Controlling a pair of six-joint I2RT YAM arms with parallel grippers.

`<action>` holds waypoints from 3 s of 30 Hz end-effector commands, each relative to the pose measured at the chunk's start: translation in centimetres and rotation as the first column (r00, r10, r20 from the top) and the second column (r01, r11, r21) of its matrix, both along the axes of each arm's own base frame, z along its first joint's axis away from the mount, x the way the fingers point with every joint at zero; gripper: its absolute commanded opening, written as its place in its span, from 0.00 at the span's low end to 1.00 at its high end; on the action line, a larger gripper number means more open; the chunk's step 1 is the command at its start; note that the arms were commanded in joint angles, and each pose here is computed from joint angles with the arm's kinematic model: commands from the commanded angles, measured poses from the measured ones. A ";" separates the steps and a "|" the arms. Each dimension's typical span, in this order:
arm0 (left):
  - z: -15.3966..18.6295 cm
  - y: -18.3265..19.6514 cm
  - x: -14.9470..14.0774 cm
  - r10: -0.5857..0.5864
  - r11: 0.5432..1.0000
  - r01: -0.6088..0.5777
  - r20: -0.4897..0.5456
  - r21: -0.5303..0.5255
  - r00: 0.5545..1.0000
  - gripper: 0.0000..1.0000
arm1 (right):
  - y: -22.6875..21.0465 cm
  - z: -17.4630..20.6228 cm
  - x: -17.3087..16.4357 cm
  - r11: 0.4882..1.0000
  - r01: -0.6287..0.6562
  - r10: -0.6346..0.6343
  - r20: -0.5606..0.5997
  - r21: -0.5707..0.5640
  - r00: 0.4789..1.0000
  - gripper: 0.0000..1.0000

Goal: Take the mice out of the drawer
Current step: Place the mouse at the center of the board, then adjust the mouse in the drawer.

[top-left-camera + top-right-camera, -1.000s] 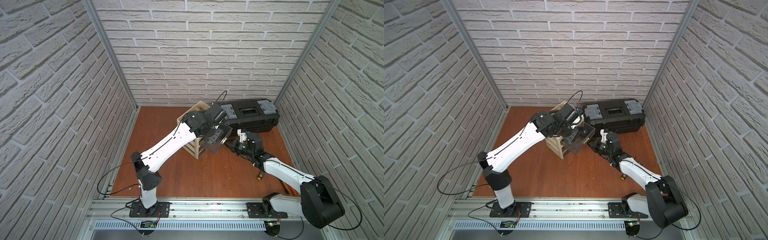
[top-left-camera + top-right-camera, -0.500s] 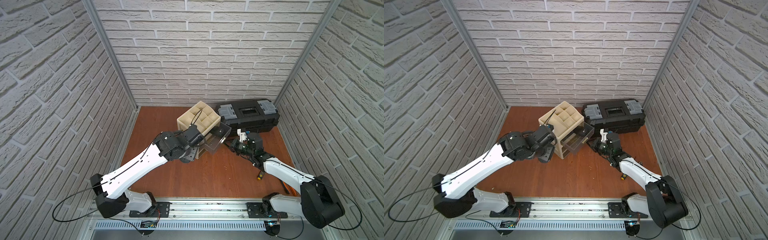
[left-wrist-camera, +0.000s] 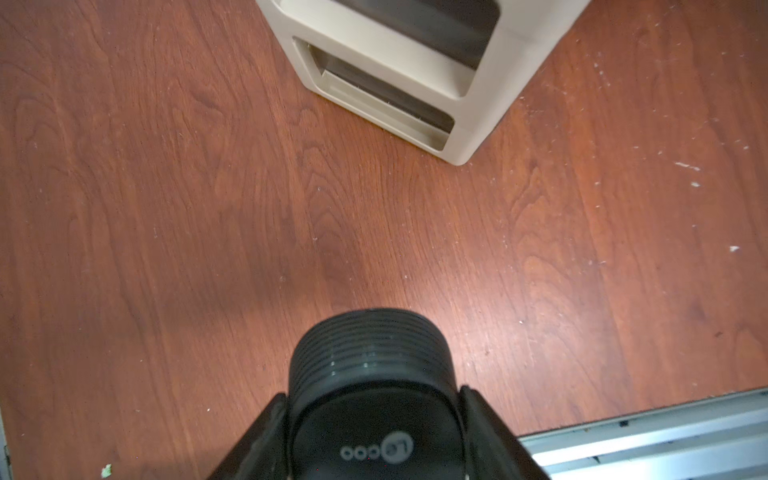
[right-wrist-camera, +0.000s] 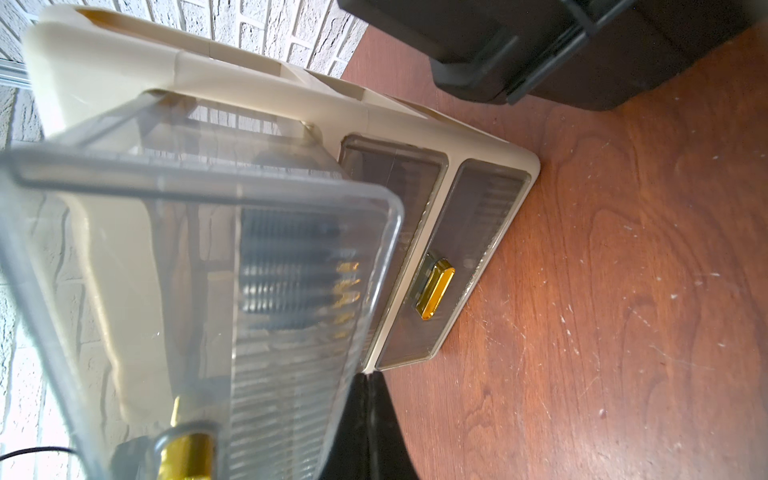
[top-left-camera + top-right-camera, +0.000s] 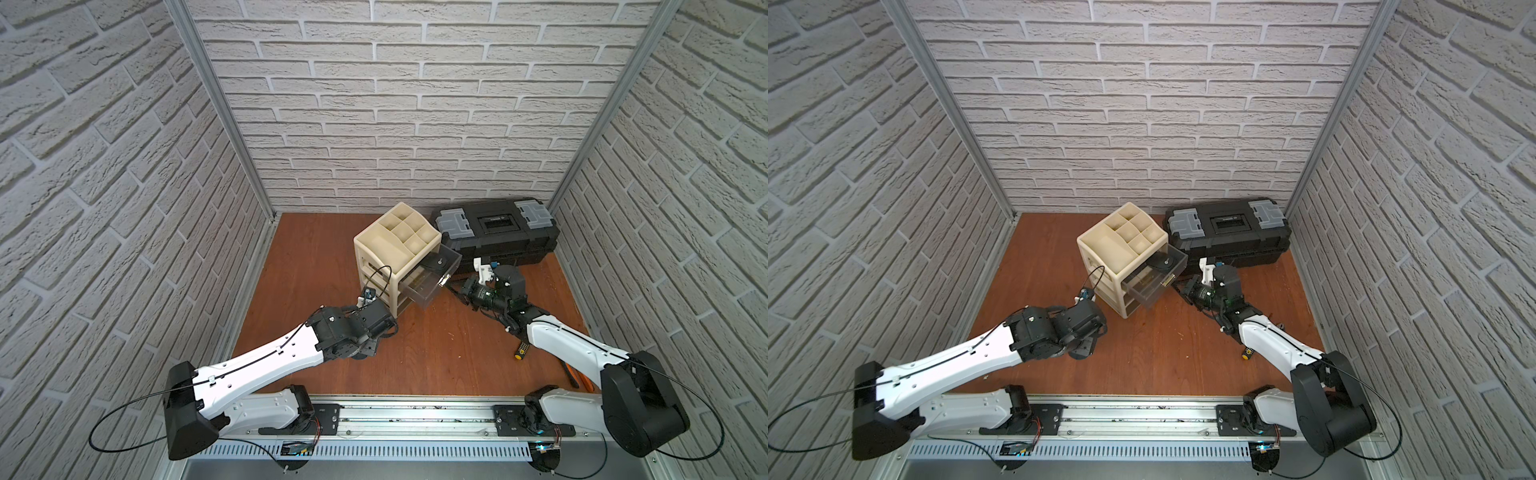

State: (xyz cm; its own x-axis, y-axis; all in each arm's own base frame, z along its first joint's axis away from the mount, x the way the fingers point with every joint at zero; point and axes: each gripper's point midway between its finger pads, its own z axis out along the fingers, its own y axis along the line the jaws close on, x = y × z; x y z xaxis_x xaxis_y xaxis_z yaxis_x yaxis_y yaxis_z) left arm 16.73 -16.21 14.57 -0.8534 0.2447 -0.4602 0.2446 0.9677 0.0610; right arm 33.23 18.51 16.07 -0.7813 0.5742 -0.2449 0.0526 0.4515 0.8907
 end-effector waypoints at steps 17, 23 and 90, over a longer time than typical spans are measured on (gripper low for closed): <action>-8.7 2.2 -2.1 0.131 0.989 -0.135 -0.065 -0.065 0.989 0.45 | 0.4 1.6 0.1 0.999 -0.028 0.027 0.068 0.015 0.997 0.03; -10.2 2.6 -2.2 0.145 0.987 -0.150 -0.081 -0.062 0.986 0.45 | 0.4 1.3 0.1 0.999 -0.030 0.029 0.061 0.015 0.998 0.03; 15.5 -21.4 16.2 -0.390 0.880 0.442 0.265 -0.174 0.882 0.00 | 0.0 1.3 -0.4 1.000 -0.013 0.011 0.085 0.027 0.996 0.03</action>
State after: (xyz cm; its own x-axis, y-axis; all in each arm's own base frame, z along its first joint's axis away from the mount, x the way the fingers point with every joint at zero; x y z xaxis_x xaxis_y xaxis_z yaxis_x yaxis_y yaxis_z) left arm 31.36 -36.76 29.01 -0.6254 0.4151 -0.6607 0.6064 0.7915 -0.0768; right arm 32.77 18.43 15.73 -0.7798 0.5682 -0.2628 0.0291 0.4521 0.8915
